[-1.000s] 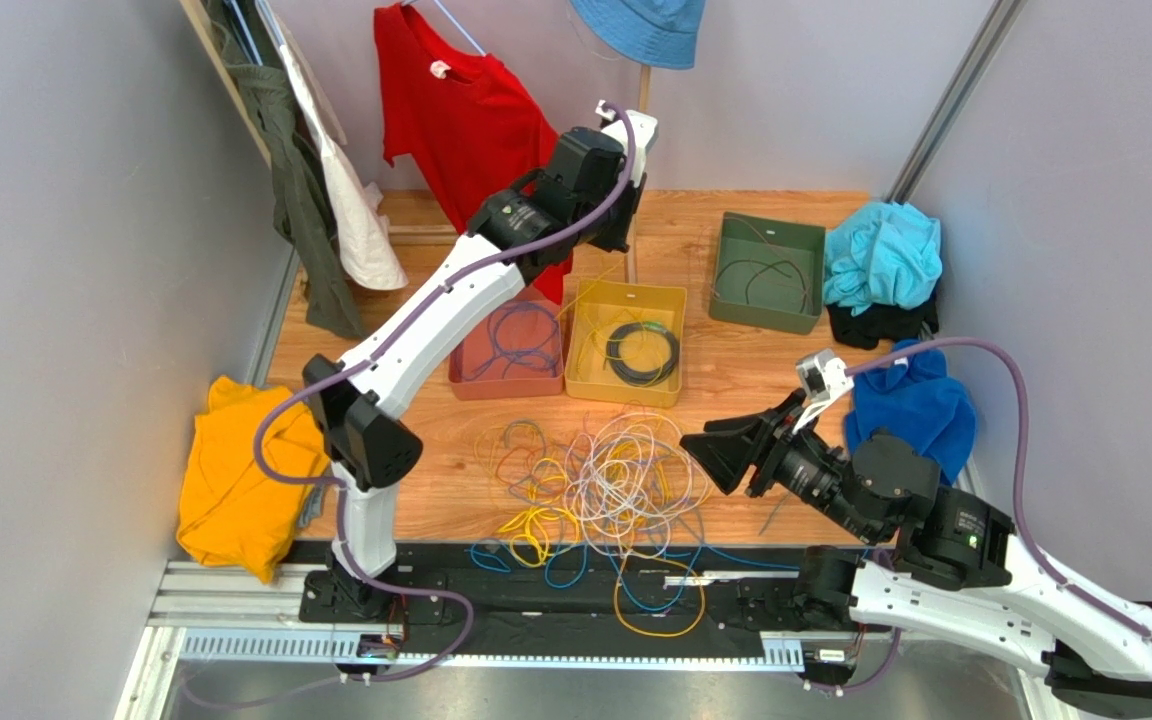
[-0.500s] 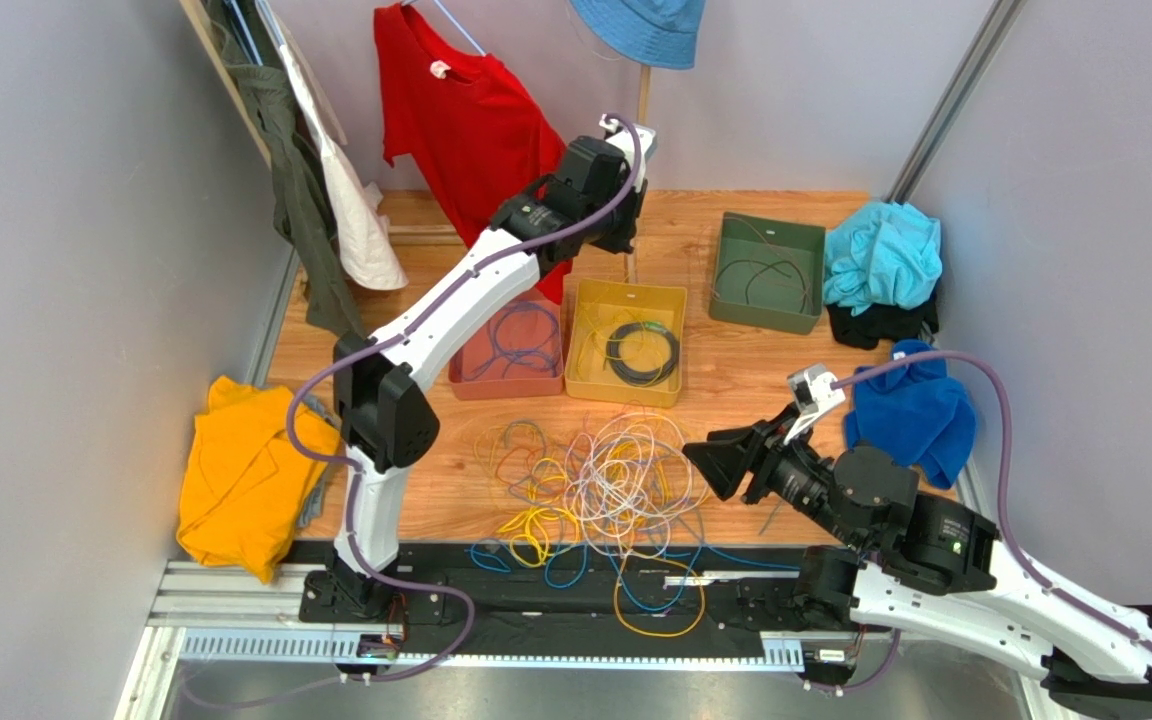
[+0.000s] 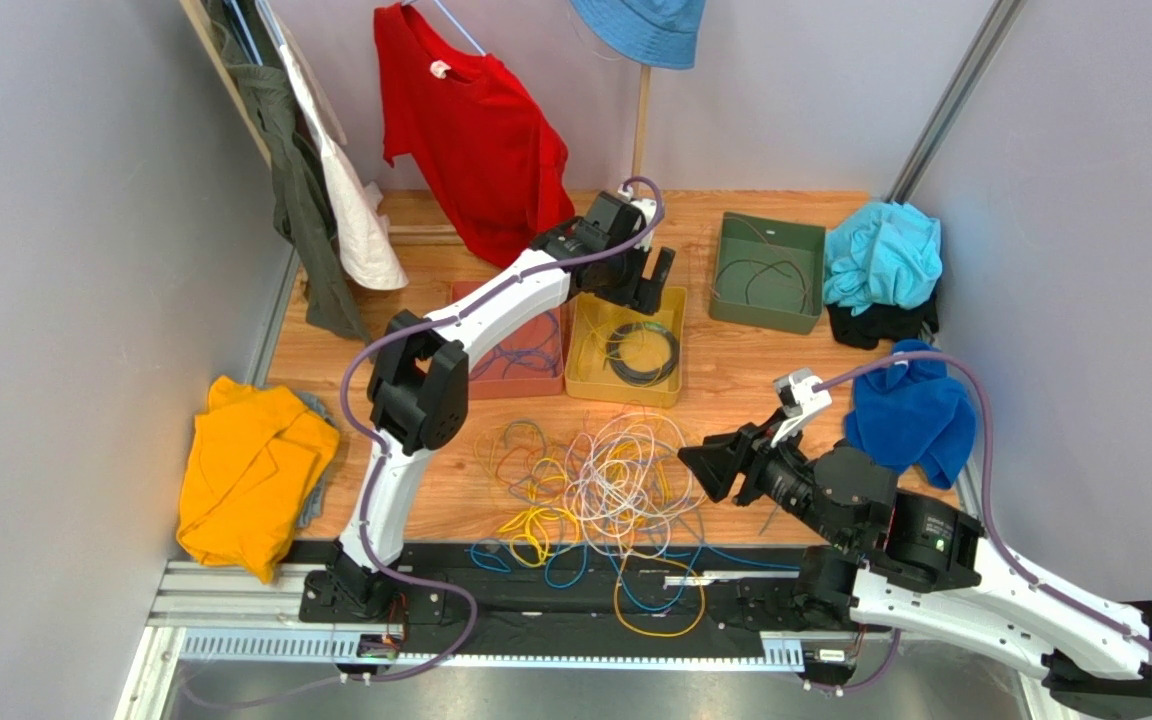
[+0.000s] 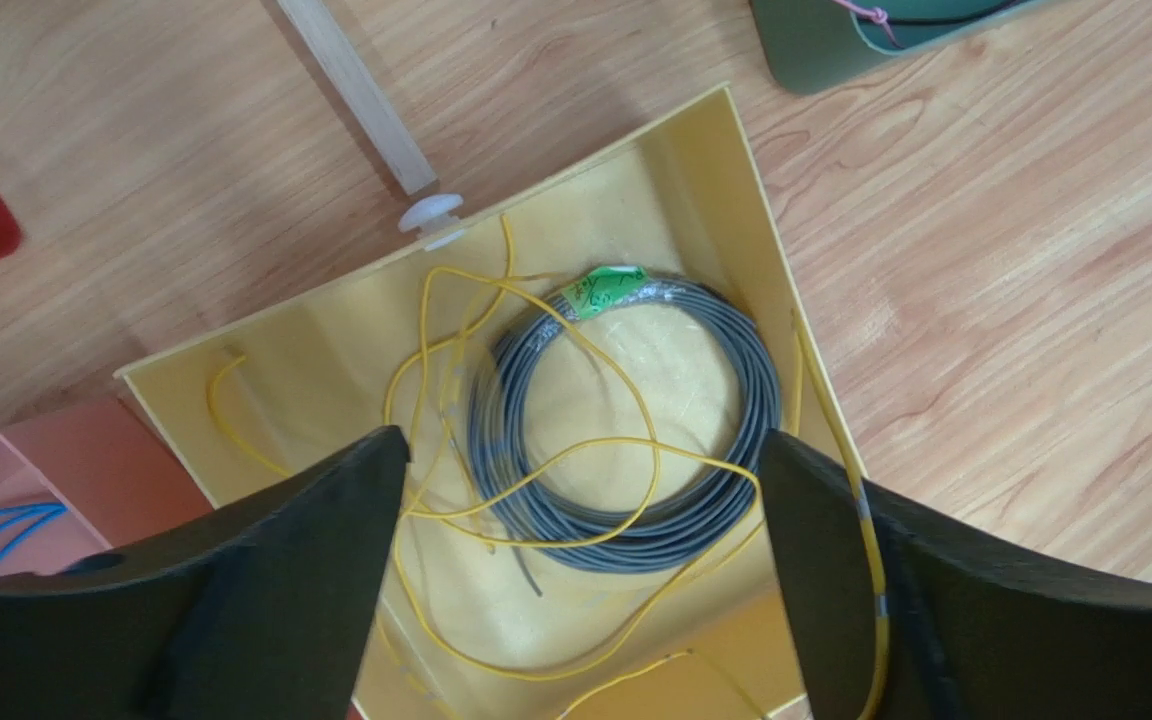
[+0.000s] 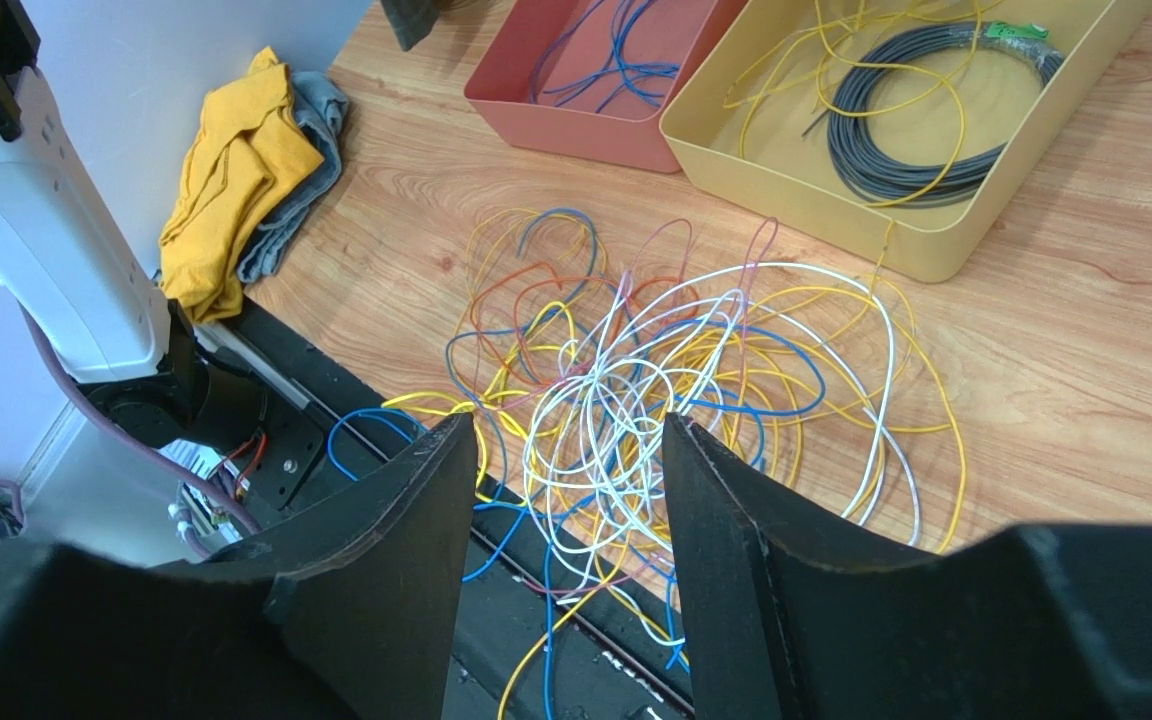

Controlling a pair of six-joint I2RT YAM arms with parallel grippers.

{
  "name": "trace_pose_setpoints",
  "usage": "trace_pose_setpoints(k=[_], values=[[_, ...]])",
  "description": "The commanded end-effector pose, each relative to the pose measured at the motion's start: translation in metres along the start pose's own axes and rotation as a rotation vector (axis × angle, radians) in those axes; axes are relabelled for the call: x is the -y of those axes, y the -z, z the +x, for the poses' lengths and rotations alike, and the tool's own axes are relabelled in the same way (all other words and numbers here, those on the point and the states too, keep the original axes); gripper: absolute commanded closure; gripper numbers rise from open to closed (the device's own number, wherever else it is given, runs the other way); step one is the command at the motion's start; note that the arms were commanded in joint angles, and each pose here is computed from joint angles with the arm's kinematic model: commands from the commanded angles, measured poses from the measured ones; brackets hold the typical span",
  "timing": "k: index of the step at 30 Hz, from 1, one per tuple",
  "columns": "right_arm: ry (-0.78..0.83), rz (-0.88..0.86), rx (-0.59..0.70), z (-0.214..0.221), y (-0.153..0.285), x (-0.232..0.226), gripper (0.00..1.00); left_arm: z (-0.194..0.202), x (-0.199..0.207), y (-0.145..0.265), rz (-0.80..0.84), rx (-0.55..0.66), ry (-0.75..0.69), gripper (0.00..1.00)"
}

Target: Untangle the cables

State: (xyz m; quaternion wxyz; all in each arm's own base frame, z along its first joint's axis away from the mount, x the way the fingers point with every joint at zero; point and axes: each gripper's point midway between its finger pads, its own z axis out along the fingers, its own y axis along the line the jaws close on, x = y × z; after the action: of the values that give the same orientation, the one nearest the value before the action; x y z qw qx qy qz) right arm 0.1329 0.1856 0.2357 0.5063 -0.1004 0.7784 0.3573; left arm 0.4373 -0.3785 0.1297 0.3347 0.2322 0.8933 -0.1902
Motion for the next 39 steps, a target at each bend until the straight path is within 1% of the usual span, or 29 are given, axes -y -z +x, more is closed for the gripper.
trace_pose_setpoints(k=[1, 3, 4, 6, 7, 9, 11, 13, 16, 19, 22, 23, 25, 26, 29, 32, 35, 37, 39], values=[[-0.035, -0.014, 0.048, -0.01, -0.003, -0.005, 0.48, -0.026, 0.016, 0.042, 0.021, 0.054, -0.028, 0.01], [-0.037, -0.018, 0.051, -0.01, -0.003, -0.006, 0.48, -0.027, 0.012, 0.056, -0.025, 0.046, -0.054, 0.01], [-0.041, -0.02, 0.052, -0.01, -0.003, -0.007, 0.48, -0.016, 0.011, 0.061, -0.042, 0.004, -0.069, 0.01], [-0.043, -0.026, 0.05, -0.01, -0.004, -0.008, 0.48, -0.011, -0.002, 0.07, -0.125, -0.026, -0.099, 0.01], [-0.047, -0.032, 0.053, -0.01, -0.004, -0.01, 0.48, -0.001, -0.008, 0.073, -0.161, -0.064, -0.106, 0.01], [-0.054, -0.039, 0.049, -0.008, -0.005, -0.011, 0.48, 0.007, -0.026, 0.08, -0.254, -0.088, -0.118, 0.01], [-0.062, -0.038, 0.041, -0.005, -0.005, -0.01, 0.48, 0.006, -0.039, 0.091, -0.329, -0.075, -0.14, 0.01], [-0.066, -0.03, 0.034, -0.002, -0.005, -0.007, 0.48, 0.012, -0.046, 0.095, -0.367, -0.1, -0.167, 0.01], [-0.08, -0.024, 0.031, 0.001, -0.004, -0.005, 0.49, 0.015, -0.05, 0.1, -0.379, -0.145, -0.209, 0.01], [-0.087, -0.021, 0.035, 0.001, -0.004, -0.004, 0.49, 0.011, -0.036, 0.103, -0.304, -0.133, -0.204, 0.01], [-0.089, -0.018, 0.044, -0.001, -0.003, -0.003, 0.49, 0.004, -0.018, 0.113, -0.207, -0.077, -0.18, 0.01], [-0.089, -0.014, 0.049, -0.002, -0.003, -0.002, 0.49, 0.003, -0.007, 0.12, -0.143, -0.061, -0.167, 0.01], [-0.087, -0.011, 0.051, -0.002, -0.002, -0.001, 0.49, -0.008, 0.006, 0.132, -0.064, -0.014, -0.148, 0.01], [-0.085, -0.009, 0.05, -0.002, -0.003, -0.001, 0.49, -0.006, 0.019, 0.135, 0.008, -0.013, -0.133, 0.01], [-0.087, -0.005, 0.05, 0.0, -0.004, 0.0, 0.49, -0.019, 0.036, 0.152, 0.094, 0.038, -0.113, 0.01], [-0.09, -0.008, 0.051, 0.001, -0.005, 0.0, 0.49, -0.03, 0.046, 0.168, 0.139, 0.074, -0.108, 0.01], [-0.09, -0.006, 0.051, 0.002, -0.006, 0.001, 0.49, -0.041, 0.048, 0.183, 0.137, 0.107, -0.106, 0.01], [-0.09, -0.001, 0.049, 0.003, -0.006, 0.002, 0.49, -0.044, 0.049, 0.193, 0.136, 0.125, -0.1, 0.01], [-0.082, 0.011, 0.048, 0.005, -0.007, 0.005, 0.49, -0.039, 0.052, 0.196, 0.145, 0.132, -0.1, 0.01]])
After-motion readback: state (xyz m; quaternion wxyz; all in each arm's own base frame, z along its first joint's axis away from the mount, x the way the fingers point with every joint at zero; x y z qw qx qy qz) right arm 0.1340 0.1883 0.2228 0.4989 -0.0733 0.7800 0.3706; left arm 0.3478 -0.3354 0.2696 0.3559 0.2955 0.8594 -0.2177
